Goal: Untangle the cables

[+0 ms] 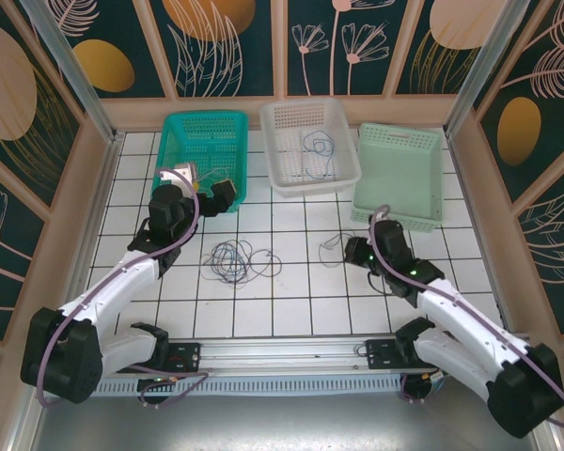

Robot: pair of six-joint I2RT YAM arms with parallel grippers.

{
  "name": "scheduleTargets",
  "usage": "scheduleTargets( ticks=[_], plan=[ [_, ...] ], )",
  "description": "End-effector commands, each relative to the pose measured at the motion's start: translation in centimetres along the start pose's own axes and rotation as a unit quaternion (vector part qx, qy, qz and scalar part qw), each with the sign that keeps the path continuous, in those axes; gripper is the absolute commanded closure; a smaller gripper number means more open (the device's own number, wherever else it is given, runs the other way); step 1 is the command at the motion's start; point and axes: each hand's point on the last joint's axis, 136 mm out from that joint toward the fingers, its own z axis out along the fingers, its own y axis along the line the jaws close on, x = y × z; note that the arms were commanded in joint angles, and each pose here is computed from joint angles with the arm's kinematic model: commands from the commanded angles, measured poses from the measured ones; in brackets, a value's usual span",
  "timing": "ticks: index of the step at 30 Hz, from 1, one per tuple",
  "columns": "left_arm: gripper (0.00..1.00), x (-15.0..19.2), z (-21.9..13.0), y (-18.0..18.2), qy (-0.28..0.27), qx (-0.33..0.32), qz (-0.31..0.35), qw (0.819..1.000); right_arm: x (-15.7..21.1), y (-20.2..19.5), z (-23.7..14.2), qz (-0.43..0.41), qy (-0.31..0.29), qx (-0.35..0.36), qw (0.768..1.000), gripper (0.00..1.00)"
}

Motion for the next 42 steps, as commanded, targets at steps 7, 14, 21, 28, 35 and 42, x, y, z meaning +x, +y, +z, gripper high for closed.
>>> scheduleTargets(
  ticks=[7,14,21,28,35,42],
  plan=[
    [0.02,-0.6,-0.2,-1.0,-0.016,0.023,-0.013,1.000,-12.9,7.4,-8.1,-0.108,-0.229,-0.047,0.966,1.00],
    [0.02,-0.4,-0.5,-0.7,-0.014,0.018,-0.013,1.000,-16.8,6.7,-11.4,-0.125,-0.330,0.007,0.936,1.00],
    [0.02,-0.1,-0.5,-0.6,-0.012,0.019,-0.015,1.000,-19.2,2.2,-11.7,-0.131,-0.385,0.106,0.907,1.00],
    [0.02,0.2,-0.9,-0.3,-0.013,0.012,-0.012,1.000,-20.2,-2.0,-10.6,-0.125,-0.412,0.143,0.891,1.00],
    [0.02,0.8,-1.0,0.0,-0.006,0.008,-0.015,1.000,-20.7,-7.0,-7.4,-0.096,-0.399,0.171,0.896,1.00],
    [0.02,3.2,-0.7,1.1,0.034,-0.009,-0.030,0.999,-21.3,-8.2,-4.6,-0.082,-0.387,0.148,0.906,1.00]
  ],
)
